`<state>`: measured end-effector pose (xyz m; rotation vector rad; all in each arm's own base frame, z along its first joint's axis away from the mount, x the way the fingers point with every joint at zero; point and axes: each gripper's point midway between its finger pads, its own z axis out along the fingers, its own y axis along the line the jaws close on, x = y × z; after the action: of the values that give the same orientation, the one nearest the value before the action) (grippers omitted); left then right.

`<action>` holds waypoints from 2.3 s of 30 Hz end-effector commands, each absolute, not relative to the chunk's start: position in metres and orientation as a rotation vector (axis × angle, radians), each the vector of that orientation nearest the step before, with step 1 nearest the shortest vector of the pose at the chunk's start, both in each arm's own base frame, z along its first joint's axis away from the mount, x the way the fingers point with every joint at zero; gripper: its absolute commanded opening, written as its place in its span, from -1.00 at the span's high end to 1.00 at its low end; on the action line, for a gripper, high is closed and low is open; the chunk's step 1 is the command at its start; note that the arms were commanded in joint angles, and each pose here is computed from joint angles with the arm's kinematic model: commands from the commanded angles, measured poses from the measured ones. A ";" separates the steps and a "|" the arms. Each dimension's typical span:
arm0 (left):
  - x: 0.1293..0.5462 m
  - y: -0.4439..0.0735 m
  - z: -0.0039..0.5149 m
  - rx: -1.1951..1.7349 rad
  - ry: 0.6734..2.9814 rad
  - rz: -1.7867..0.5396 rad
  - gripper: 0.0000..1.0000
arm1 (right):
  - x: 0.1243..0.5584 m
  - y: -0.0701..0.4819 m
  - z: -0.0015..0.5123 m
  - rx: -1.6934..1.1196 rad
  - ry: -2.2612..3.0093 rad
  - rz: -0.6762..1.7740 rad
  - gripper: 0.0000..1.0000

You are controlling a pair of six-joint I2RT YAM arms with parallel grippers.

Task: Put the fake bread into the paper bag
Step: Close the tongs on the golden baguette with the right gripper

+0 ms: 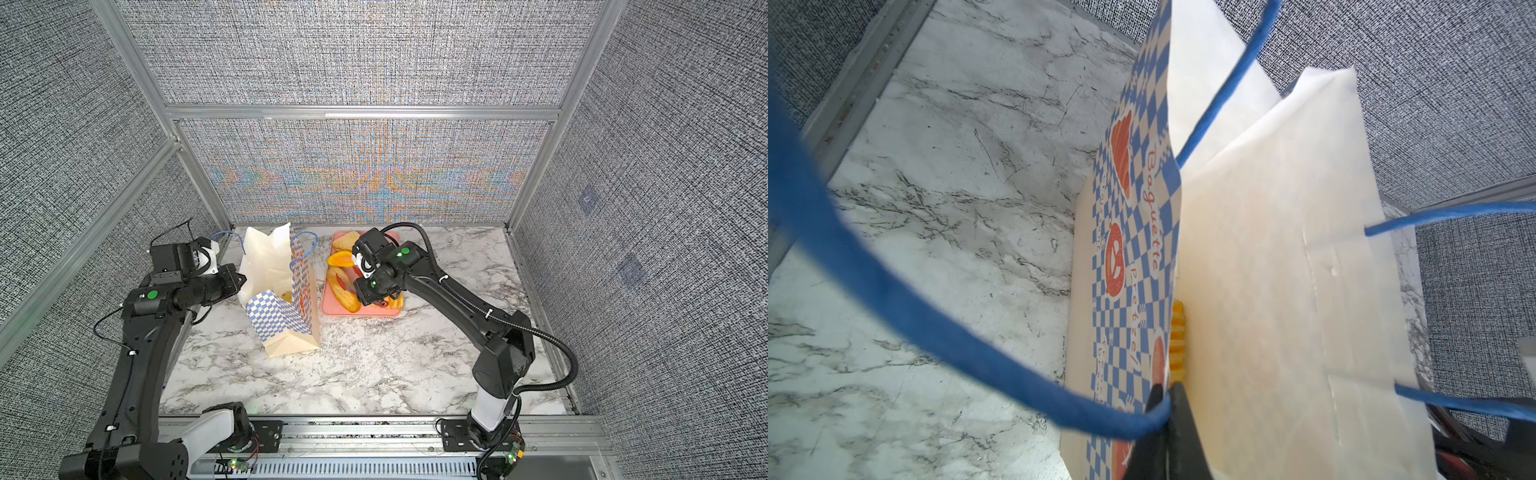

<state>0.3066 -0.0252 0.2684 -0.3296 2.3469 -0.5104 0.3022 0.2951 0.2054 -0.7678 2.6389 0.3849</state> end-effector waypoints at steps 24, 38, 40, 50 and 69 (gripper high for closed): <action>0.306 -0.024 0.266 -0.316 2.339 -0.498 1.00 | 0.316 0.315 0.158 -0.868 2.719 0.307 -0.28; 0.305 -0.024 0.263 -0.316 2.348 -0.495 1.00 | 0.324 0.320 0.136 -0.891 2.746 0.255 -0.31; 0.305 -0.024 0.263 -0.313 2.349 -0.494 1.00 | 0.325 0.320 0.131 -0.893 2.753 0.240 -0.31; 0.306 -0.024 0.263 -0.315 2.348 -0.495 1.00 | 0.330 0.320 0.121 -0.887 2.766 0.203 -0.17; 0.305 -0.024 0.265 -0.317 2.342 -0.492 1.00 | 0.327 0.317 0.137 -0.857 2.735 0.235 0.09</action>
<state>0.3045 -0.0252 0.2631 -0.3221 2.3506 -0.5050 0.3254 0.3148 0.1304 -0.8720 2.7564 0.2131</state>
